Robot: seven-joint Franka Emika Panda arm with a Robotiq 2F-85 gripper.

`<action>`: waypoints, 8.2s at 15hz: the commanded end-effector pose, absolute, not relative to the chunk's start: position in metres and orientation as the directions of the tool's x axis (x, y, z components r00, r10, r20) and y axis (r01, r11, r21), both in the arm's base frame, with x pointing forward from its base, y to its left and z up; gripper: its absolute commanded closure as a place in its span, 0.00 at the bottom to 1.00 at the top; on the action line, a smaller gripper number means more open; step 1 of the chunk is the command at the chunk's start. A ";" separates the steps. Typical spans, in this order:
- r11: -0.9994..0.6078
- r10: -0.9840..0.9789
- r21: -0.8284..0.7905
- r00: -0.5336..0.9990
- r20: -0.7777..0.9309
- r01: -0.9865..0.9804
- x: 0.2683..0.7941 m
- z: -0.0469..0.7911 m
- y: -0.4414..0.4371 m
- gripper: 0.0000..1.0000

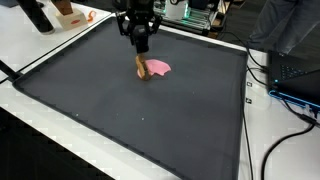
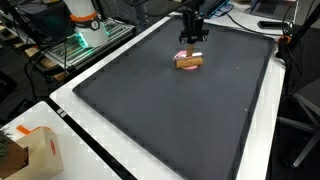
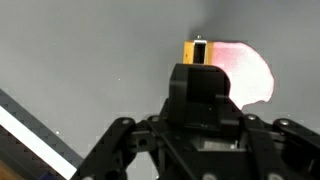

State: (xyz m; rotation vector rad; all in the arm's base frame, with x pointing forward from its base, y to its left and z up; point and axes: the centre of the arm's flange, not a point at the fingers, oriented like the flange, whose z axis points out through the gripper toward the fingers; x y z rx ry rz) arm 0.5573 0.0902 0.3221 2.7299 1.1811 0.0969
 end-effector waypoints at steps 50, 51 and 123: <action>-0.875 0.478 0.141 0.874 0.087 0.464 0.489 0.489 0.113 0.50; -0.875 0.477 0.141 0.874 0.087 0.463 0.489 0.488 0.113 0.50; -0.907 0.228 -0.339 0.968 0.107 0.251 0.572 0.359 -0.128 0.75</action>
